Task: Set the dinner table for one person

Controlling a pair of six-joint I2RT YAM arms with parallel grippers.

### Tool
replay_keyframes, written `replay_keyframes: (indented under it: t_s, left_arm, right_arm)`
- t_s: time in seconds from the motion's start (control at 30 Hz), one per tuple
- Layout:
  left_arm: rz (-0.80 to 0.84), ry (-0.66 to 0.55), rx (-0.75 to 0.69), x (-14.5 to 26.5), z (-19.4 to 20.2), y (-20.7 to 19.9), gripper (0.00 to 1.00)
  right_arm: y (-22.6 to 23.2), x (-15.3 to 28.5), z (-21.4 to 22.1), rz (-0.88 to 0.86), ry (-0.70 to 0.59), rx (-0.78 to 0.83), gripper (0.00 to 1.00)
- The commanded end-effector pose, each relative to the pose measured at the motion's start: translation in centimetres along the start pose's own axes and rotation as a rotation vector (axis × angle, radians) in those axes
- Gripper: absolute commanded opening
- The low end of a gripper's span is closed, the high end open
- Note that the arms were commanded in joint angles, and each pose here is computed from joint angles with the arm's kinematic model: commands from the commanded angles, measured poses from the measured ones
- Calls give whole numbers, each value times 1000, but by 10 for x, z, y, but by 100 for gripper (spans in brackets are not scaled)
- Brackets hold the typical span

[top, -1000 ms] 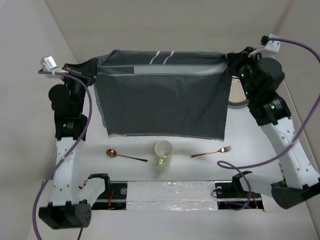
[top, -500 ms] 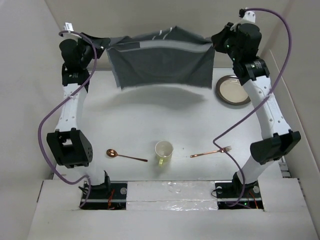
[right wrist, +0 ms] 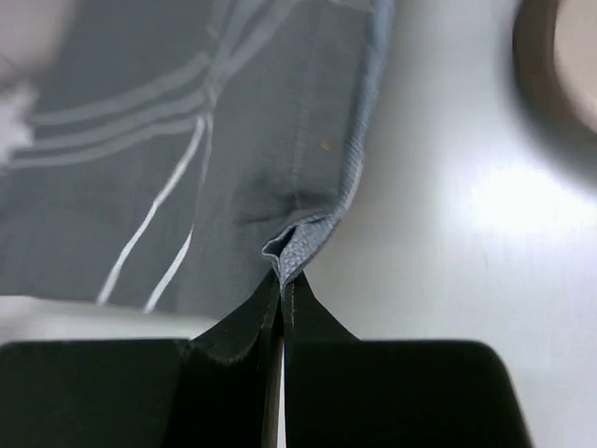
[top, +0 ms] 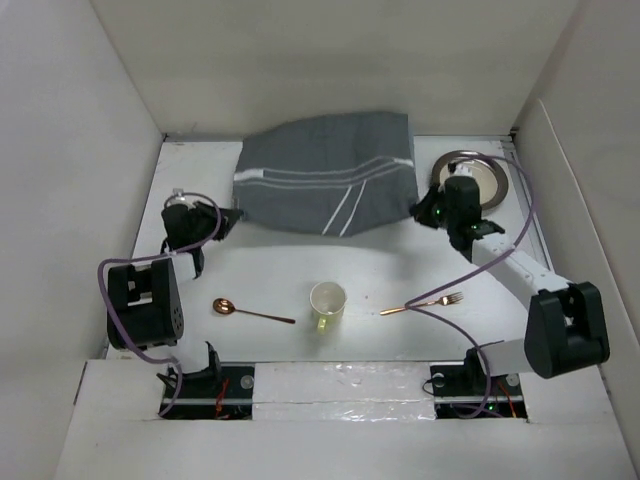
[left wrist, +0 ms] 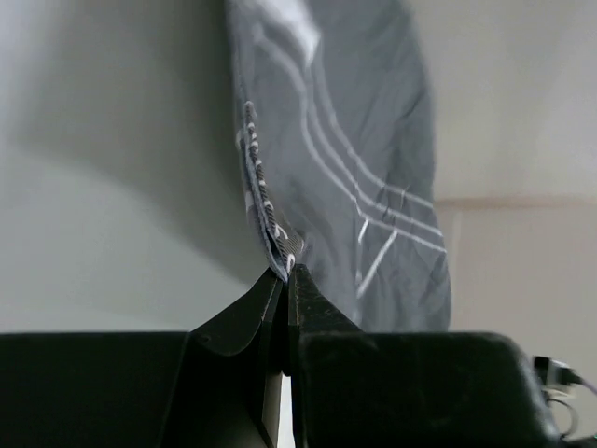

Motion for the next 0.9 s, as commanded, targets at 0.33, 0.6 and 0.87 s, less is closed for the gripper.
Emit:
replay_keyframes:
  t_s: [0.33,0.6,0.87]
  left_arm:
    - [-106,44,-57,50,79,60,0]
    - [-244,-29,-197,82,77,61,0]
    - [-287,-49,-246,105,85,55,0]
  right_arm:
    - [-73,9,77,111,133,-87,0]
    - [-94,44,95,134,138,-147,0]
    - [-101,66,98,144,104,-166,0]
Point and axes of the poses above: each gripper's point midway between its finger pads, its own x axis back along the fingers, its own y axis along the line the jaws close on, z = x × y, the point moved 8 cm from there along x, back along the fingers, and after that the axes turned 14 degrees about -x, right-handed, at the moved point
